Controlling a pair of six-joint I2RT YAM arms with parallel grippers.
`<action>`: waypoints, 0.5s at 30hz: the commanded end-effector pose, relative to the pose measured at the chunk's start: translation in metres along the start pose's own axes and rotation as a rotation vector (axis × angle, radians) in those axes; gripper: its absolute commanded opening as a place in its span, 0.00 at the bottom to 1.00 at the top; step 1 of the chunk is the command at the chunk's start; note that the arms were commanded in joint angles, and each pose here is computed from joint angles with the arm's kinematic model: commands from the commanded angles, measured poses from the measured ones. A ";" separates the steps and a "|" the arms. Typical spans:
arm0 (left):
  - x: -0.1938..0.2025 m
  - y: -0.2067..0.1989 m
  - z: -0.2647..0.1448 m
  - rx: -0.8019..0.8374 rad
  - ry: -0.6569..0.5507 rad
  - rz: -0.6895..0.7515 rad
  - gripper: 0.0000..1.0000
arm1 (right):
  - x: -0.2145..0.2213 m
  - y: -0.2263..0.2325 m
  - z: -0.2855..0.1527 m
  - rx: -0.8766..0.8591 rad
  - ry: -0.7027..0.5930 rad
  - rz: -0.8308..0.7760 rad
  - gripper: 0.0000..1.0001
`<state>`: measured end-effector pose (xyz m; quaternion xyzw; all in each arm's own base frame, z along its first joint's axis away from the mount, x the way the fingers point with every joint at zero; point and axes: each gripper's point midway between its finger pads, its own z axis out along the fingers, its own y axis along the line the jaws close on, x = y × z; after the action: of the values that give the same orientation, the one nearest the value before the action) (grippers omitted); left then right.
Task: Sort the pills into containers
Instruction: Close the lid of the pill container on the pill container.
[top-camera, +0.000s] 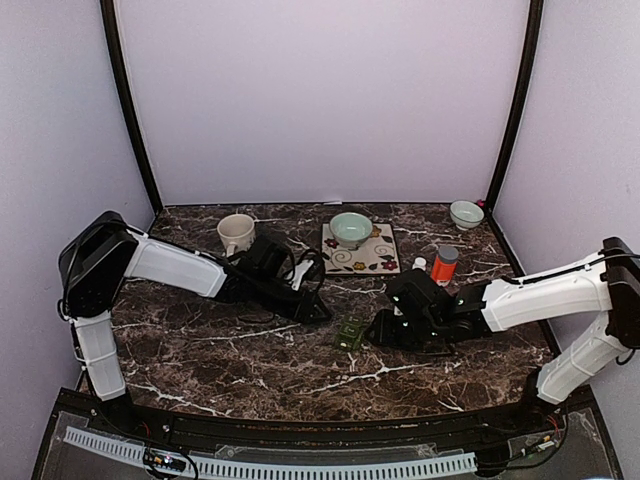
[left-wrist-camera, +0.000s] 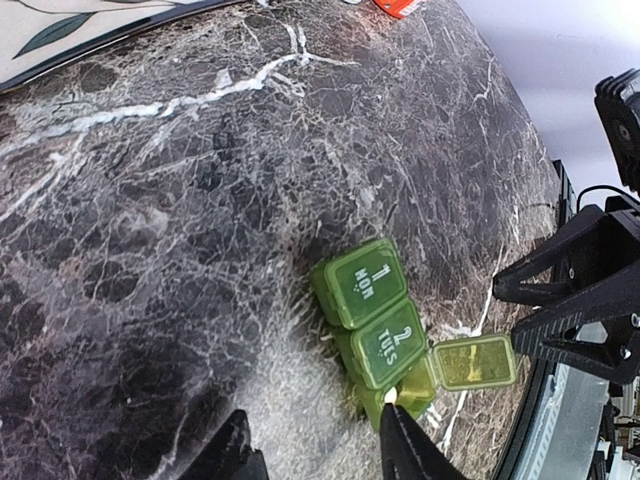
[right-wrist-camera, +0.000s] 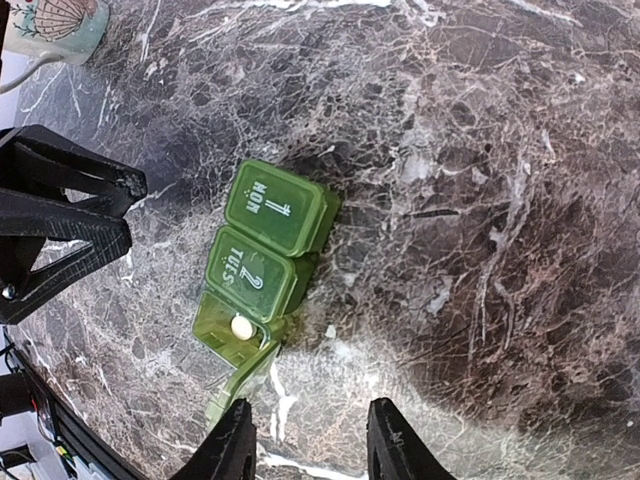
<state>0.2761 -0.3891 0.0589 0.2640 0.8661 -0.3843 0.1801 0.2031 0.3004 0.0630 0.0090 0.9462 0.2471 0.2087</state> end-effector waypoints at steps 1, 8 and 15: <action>-0.004 -0.001 0.001 0.016 0.023 0.008 0.43 | 0.002 0.004 -0.005 -0.021 -0.009 0.015 0.39; -0.003 0.004 0.006 -0.001 0.044 0.008 0.39 | 0.008 0.012 0.001 -0.033 0.014 0.006 0.36; -0.002 0.007 0.009 -0.016 0.070 0.012 0.36 | 0.011 0.016 0.009 -0.037 0.031 0.003 0.35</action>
<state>0.2796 -0.3920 0.0452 0.2712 0.8746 -0.3709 0.1549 0.1929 0.3051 0.0533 0.0035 0.9506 0.2445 0.1912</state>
